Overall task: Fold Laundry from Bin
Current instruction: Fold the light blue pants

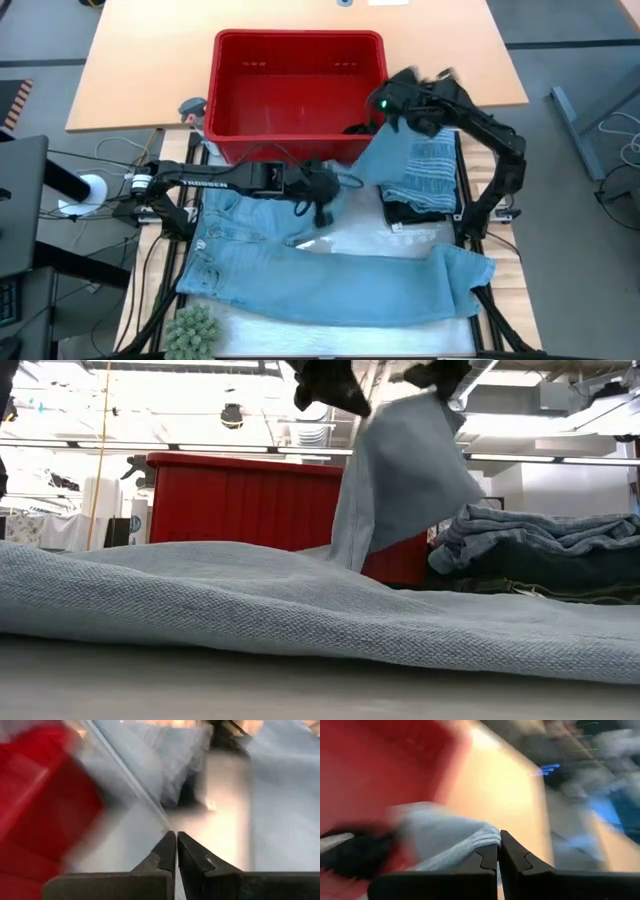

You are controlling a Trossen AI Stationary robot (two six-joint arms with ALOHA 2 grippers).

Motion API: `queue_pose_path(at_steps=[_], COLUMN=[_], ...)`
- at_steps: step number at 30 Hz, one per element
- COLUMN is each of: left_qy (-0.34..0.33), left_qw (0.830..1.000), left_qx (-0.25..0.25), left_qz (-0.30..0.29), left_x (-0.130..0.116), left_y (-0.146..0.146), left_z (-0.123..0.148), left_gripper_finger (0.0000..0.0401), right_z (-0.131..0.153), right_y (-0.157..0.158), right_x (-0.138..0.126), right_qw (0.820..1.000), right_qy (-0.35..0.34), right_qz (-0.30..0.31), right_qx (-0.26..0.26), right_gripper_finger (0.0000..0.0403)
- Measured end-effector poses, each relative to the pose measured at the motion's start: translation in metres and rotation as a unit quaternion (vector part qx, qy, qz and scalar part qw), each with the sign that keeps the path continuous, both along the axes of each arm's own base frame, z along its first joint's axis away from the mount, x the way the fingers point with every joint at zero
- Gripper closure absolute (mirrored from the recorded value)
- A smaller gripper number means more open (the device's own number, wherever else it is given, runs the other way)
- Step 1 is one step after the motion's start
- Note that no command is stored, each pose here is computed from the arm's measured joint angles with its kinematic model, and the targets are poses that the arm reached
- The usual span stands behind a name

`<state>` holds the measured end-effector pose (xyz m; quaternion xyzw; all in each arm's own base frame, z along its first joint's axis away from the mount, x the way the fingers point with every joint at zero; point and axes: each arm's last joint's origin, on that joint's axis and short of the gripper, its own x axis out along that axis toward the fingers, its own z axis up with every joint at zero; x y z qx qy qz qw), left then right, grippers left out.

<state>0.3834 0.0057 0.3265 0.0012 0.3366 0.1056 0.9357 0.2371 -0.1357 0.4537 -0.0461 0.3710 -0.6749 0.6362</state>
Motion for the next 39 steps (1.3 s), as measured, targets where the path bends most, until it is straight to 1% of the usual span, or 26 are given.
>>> queue_pose_path(at_steps=[1, 2, 5, 6, 7, 10, 12, 13, 14, 15, 17, 20, 21, 24, 26, 28, 30, 32, 36, 39], left_qy=[0.016, 0.034, 0.029, 0.021, 0.014, 0.038, 0.065, 0.069, 0.058, 0.054, 0.088, 0.120, 0.134, 0.142, 0.156, 0.152, 0.157, 0.150, 0.132, 0.117], left_qw=[1.000, 0.999, 0.998, 0.998, 0.999, 0.998, 0.996, 0.995, 0.996, 0.997, 0.995, 0.991, 0.990, 0.988, 0.986, 0.987, 0.985, 0.986, 0.988, 0.988], left_qx=[-0.022, -0.030, -0.044, -0.044, -0.041, -0.027, -0.024, -0.023, -0.019, -0.010, 0.001, 0.004, 0.004, 0.006, 0.006, 0.006, 0.004, 0.000, -0.014, -0.028], left_qz=[-0.016, -0.023, -0.035, -0.032, -0.033, -0.047, -0.060, -0.062, -0.058, -0.050, -0.040, -0.050, -0.052, -0.053, -0.052, -0.059, -0.068, -0.073, -0.084, -0.098], left_x=[0.000, 0.001, 0.009, 0.011, 0.012, 0.018, 0.017, 0.017, 0.019, 0.018, 0.013, 0.010, 0.008, 0.006, 0.002, 0.000, -0.006, -0.010, -0.020, -0.029], left_y=[-0.003, -0.007, -0.013, -0.012, -0.013, -0.022, -0.029, -0.032, -0.032, -0.031, -0.031, -0.036, -0.037, -0.039, -0.041, -0.046, -0.051, -0.055, -0.062, -0.068], left_z=[-0.006, -0.013, -0.021, -0.020, -0.018, -0.032, -0.041, -0.042, -0.039, -0.036, -0.042, -0.049, -0.051, -0.050, -0.050, -0.047, -0.043, -0.036, -0.021, -0.009], left_gripper_finger=[0.0400, 0.0400, 0.0400, 0.0400, 0.0400, 0.0400, 0.0400, 0.0401, 0.0401, 0.0401, 0.0401, 0.0401, 0.0401, 0.0401, 0.0401, 0.0401, 0.0401, 0.0401, 0.0401, 0.0401], right_z=[0.001, 0.003, 0.007, 0.008, 0.008, 0.004, 0.002, 0.002, 0.000, -0.002, -0.009, -0.023, -0.027, -0.043, -0.058, -0.076, -0.091, -0.103, -0.120, -0.123], right_y=[-0.004, -0.007, -0.007, -0.005, -0.004, 0.001, 0.003, 0.004, 0.005, 0.008, 0.013, 0.019, 0.022, 0.029, 0.035, 0.041, 0.049, 0.059, 0.076, 0.087], right_x=[-0.003, -0.006, -0.010, -0.011, -0.011, -0.006, -0.004, -0.004, -0.003, -0.001, 0.005, 0.012, 0.011, 0.005, -0.001, -0.010, -0.023, -0.040, -0.065, -0.085], right_qw=[1.000, 0.998, 0.995, 0.995, 0.996, 1.000, 0.999, 0.999, 0.998, 0.997, 0.996, 0.992, 0.991, 0.989, 0.985, 0.980, 0.976, 0.973, 0.965, 0.953], right_qy=[0.001, 0.001, 0.017, 0.019, 0.016, -0.006, -0.024, -0.035, -0.040, -0.041, -0.035, -0.023, -0.024, -0.021, -0.027, -0.037, -0.050, -0.063, -0.096, -0.136], right_qz=[-0.022, -0.040, -0.060, -0.056, -0.050, -0.009, 0.011, 0.016, 0.021, 0.029, 0.044, 0.065, 0.067, 0.060, 0.049, 0.030, 0.008, -0.009, -0.025, -0.029], right_qx=[-0.023, -0.043, -0.079, -0.079, -0.070, -0.010, 0.023, 0.035, 0.043, 0.052, 0.072, 0.109, 0.116, 0.137, 0.163, 0.191, 0.212, 0.220, 0.242, 0.268], right_gripper_finger=[0.0379, 0.0379, 0.0379, 0.0379, 0.0379, 0.0379, 0.0379, 0.0379, 0.0379, 0.0379, 0.0379, 0.0379, 0.0378, 0.0377, 0.0377, 0.0379, 0.0378, 0.0374, 0.0369, 0.0368])
